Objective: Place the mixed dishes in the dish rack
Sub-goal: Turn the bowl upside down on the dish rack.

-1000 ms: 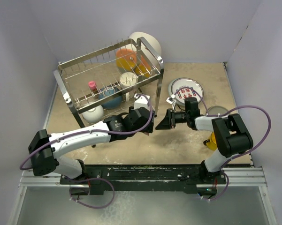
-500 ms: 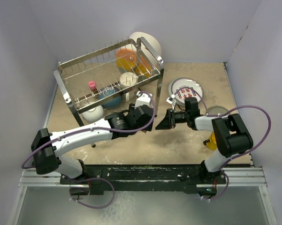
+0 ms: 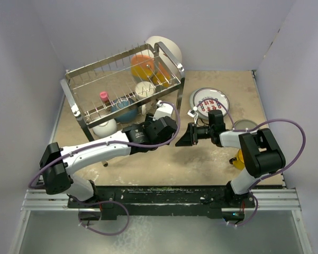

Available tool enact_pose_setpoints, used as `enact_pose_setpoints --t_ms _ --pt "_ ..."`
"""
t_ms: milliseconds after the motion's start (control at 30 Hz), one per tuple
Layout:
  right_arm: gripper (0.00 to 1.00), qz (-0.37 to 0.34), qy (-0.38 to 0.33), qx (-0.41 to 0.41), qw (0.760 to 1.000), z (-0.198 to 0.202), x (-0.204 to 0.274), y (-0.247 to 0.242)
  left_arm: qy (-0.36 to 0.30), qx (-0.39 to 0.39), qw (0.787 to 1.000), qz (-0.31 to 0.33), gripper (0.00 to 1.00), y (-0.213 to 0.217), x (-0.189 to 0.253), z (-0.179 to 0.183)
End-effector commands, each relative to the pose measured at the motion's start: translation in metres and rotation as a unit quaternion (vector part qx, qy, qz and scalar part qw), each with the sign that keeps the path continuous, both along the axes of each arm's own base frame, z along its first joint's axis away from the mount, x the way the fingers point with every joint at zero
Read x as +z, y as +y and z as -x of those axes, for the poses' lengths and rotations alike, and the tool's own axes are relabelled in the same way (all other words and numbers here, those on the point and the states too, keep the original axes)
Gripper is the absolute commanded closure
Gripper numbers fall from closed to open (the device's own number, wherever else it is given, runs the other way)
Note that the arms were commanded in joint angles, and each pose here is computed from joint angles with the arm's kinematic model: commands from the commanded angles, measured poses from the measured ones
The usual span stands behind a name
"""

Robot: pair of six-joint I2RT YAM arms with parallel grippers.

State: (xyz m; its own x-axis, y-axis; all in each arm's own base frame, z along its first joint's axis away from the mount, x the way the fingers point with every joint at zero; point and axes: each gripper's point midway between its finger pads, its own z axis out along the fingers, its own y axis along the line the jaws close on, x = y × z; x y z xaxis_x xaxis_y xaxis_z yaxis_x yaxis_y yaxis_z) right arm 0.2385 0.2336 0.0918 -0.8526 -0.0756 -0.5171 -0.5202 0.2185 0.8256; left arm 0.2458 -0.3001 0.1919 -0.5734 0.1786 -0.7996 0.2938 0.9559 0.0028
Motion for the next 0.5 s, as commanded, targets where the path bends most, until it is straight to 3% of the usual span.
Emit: enact_pose_setpoints --t_ms 0,467 --pt "0.67 -0.016 -0.027 0.013 0.999 -0.007 0.015 0.005 -0.049 0.023 0.998 -0.019 0.86 0.004 0.026 -0.019" --pt "0.67 -0.016 -0.029 0.014 0.999 -0.008 0.016 0.005 -0.059 0.057 0.990 -0.115 0.85 0.028 0.013 -0.041"
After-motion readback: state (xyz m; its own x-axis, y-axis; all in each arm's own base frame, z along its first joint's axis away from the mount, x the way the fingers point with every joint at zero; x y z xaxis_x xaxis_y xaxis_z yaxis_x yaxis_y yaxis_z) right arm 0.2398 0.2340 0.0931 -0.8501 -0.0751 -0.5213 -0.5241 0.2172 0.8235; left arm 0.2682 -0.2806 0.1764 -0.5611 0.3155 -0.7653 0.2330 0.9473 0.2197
